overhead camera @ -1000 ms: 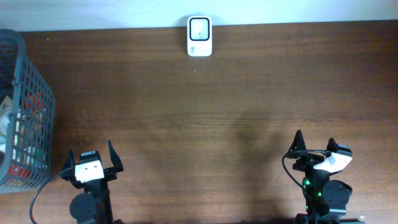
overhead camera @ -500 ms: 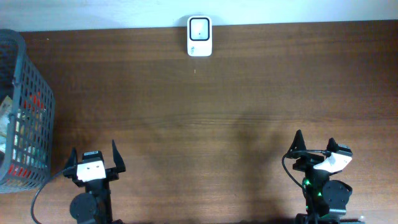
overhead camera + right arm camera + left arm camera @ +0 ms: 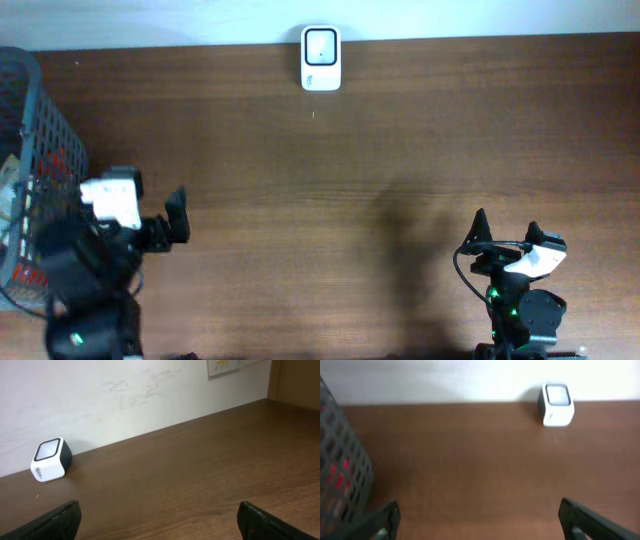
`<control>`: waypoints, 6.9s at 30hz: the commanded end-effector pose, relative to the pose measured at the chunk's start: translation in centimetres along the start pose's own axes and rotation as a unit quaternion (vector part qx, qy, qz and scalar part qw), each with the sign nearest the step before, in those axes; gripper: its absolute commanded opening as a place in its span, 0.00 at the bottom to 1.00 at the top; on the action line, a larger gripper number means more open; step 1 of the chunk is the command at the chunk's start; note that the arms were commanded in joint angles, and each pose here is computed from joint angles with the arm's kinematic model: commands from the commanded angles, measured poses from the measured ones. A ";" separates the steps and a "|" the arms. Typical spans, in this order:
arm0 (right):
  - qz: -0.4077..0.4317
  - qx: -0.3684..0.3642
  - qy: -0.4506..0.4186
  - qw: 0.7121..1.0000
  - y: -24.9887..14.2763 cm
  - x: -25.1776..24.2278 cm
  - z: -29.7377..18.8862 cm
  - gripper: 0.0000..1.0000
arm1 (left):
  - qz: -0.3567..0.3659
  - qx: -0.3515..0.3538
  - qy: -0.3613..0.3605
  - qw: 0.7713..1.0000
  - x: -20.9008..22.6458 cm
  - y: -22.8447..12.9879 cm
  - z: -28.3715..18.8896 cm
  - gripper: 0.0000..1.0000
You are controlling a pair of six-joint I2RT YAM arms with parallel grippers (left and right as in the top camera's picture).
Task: Scan the item barcode
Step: 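Move the left gripper over the grey basket and reach down inside, then grasp the white-and-yellow snack bag in the basket with the left gripper, then carry the snack bag to the table center and release it, then reach the left gripper back into the basket toward the white tube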
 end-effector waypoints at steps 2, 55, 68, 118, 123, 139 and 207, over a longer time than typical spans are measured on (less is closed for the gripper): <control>0.003 0.004 -0.001 1.000 -0.3 -0.1 0.0 0.99 | -0.004 0.021 -0.024 0.999 1.0 4.4 0.2 0.99; 0.003 0.004 -0.001 1.000 -0.3 -0.1 0.0 0.99 | -0.009 0.095 0.219 0.971 11.4 16.6 -1.1 0.99; 0.003 0.004 -0.001 1.000 -0.3 -0.1 0.0 0.99 | -0.054 0.120 0.275 0.953 16.8 14.6 0.5 0.99; 0.003 0.004 -0.001 1.000 -0.3 -0.1 0.0 0.99 | -0.208 0.162 0.222 0.939 27.9 4.7 5.0 0.00; 0.003 0.004 -0.001 1.000 -0.3 -0.1 0.0 0.99 | -0.209 0.106 0.235 0.943 26.6 8.2 2.0 0.00; 0.003 0.004 -0.001 1.000 -0.3 -0.1 0.0 0.99 | 0.004 0.187 -0.135 0.973 -4.6 11.4 9.9 0.00; 0.003 0.004 -0.001 1.000 -0.3 -0.1 0.0 0.99 | -0.343 0.242 0.310 0.853 24.1 7.0 -1.7 0.99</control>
Point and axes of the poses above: each gripper's point midway between its finger pads, its own z axis out along the fingers, its own x axis along the line the jaws close on, y = z × x, the point moved 5 cm from there along -z, back along the fingers, and after that the axes turned 10 degrees about z, right-handed, at the moved point
